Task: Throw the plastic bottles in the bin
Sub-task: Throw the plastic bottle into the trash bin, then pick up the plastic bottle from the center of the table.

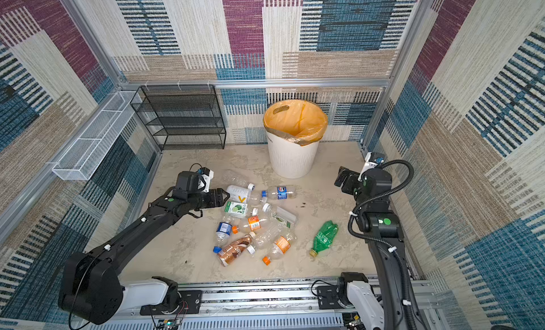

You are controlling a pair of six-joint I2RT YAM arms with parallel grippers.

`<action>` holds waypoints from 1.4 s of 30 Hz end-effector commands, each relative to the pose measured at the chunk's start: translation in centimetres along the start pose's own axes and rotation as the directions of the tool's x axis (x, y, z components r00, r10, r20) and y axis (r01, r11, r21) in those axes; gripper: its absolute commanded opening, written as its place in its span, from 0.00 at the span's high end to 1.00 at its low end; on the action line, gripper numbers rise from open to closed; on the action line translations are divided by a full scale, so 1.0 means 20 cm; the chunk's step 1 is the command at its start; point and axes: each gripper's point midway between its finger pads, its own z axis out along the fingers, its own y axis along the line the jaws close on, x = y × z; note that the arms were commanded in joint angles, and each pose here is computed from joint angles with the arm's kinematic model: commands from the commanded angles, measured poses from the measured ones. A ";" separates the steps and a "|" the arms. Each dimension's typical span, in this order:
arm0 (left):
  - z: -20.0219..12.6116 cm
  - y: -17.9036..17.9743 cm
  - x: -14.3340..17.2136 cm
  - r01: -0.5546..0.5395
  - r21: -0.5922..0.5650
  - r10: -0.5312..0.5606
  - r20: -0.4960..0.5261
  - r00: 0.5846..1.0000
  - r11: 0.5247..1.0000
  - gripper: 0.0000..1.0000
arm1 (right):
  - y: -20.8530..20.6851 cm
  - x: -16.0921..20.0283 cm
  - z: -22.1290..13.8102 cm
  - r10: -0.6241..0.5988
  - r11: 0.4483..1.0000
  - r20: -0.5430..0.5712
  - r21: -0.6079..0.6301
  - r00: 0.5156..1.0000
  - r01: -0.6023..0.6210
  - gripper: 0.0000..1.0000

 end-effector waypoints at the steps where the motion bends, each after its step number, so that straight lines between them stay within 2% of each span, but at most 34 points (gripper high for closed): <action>1: -0.02 0.00 0.14 0.027 -0.013 -0.028 -0.071 0.997 1.000 0.26 | -0.09 0.24 0.03 0.060 0.996 -0.124 0.067 0.990 -0.052 0.01; 2: -0.03 0.00 0.18 0.028 -0.020 -0.029 -0.081 0.996 0.999 0.26 | -0.11 0.37 0.03 0.126 0.990 -0.189 0.088 0.974 -0.111 0.00; 5: -0.06 0.01 0.27 0.037 -0.037 -0.040 -0.108 0.993 0.999 0.26 | -0.13 0.59 0.01 0.218 0.974 -0.289 0.116 0.932 -0.192 0.05; 8: -0.09 0.02 0.36 0.049 -0.048 -0.055 -0.137 0.989 0.998 0.26 | -0.12 0.55 -0.03 0.304 0.951 -0.264 0.137 0.916 -0.276 0.04; 14: -0.13 0.04 0.45 0.074 -0.063 -0.082 -0.139 0.987 0.995 0.27 | -0.10 0.83 0.00 0.448 0.893 -0.350 0.142 0.823 -0.426 0.04; 16: -0.13 0.05 0.48 0.080 -0.066 -0.089 -0.148 0.985 0.995 0.26 | -0.09 0.86 0.02 0.469 0.881 -0.355 0.130 0.808 -0.454 0.04; 29: 0.01 0.08 0.64 0.054 -0.125 -0.085 -0.260 0.962 0.991 0.28 | -0.09 0.83 0.09 0.439 0.897 -0.325 0.105 0.838 -0.429 0.04; 42: 0.11 0.17 0.67 0.029 -0.221 -0.098 -0.310 0.946 0.975 0.39 | -0.10 0.80 0.13 0.414 0.909 -0.301 0.098 0.859 -0.404 0.04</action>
